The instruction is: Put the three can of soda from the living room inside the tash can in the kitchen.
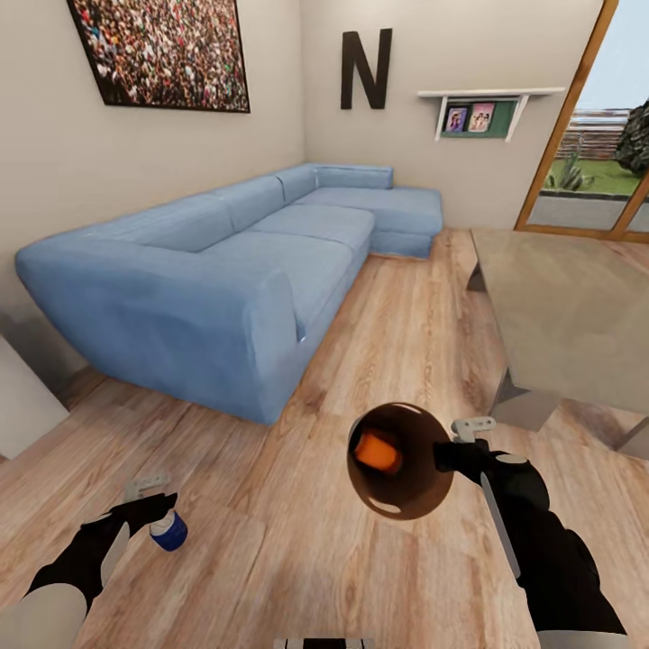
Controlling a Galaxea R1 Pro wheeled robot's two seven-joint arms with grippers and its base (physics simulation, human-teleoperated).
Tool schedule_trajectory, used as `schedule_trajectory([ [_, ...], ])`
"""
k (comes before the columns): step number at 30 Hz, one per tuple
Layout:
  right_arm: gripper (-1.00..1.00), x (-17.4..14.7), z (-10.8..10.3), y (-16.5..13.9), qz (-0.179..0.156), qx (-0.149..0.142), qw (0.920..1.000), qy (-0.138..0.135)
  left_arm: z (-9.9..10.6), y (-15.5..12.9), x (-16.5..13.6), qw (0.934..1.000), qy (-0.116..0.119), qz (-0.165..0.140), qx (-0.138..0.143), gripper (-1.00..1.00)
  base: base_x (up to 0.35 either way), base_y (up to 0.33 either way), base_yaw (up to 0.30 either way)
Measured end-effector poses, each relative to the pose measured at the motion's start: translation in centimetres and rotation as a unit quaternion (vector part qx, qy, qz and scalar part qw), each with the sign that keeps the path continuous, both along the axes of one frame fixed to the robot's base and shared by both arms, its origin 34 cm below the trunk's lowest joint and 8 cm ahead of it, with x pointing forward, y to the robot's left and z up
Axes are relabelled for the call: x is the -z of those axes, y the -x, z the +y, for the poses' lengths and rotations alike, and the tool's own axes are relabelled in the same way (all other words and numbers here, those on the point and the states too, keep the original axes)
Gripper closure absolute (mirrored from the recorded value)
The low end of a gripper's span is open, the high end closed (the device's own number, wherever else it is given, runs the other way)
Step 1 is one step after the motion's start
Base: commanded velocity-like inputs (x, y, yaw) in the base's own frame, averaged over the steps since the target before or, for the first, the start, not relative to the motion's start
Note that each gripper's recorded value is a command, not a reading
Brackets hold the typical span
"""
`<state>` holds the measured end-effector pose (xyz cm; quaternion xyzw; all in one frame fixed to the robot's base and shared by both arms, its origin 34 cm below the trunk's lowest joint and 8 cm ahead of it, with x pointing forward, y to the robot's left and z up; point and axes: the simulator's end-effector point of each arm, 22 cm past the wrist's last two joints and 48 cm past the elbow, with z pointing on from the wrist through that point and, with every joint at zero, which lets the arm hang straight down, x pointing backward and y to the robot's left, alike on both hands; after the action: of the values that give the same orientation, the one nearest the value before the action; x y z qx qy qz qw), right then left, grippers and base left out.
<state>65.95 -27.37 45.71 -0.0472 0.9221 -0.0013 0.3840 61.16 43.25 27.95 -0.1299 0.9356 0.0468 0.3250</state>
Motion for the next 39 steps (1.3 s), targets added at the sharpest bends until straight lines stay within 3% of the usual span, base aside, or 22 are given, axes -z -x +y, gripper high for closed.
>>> schedule_trajectory([
  [35, 1.00, 0.55, -0.31, 0.18, 0.005, 0.003, 1.0000, 0.006, -0.09, -0.70, -0.55, 0.9998, -0.005, -0.020, 0.003, -1.00, 0.007, 0.042, 0.000],
  [39, 1.00, 0.55, 0.05, 0.20, 0.006, 0.002, 1.0000, -0.003, -0.10, -0.68, -0.52, 0.9998, -0.006, -0.020, 0.003, -1.00, 0.000, 0.127, 0.000],
])
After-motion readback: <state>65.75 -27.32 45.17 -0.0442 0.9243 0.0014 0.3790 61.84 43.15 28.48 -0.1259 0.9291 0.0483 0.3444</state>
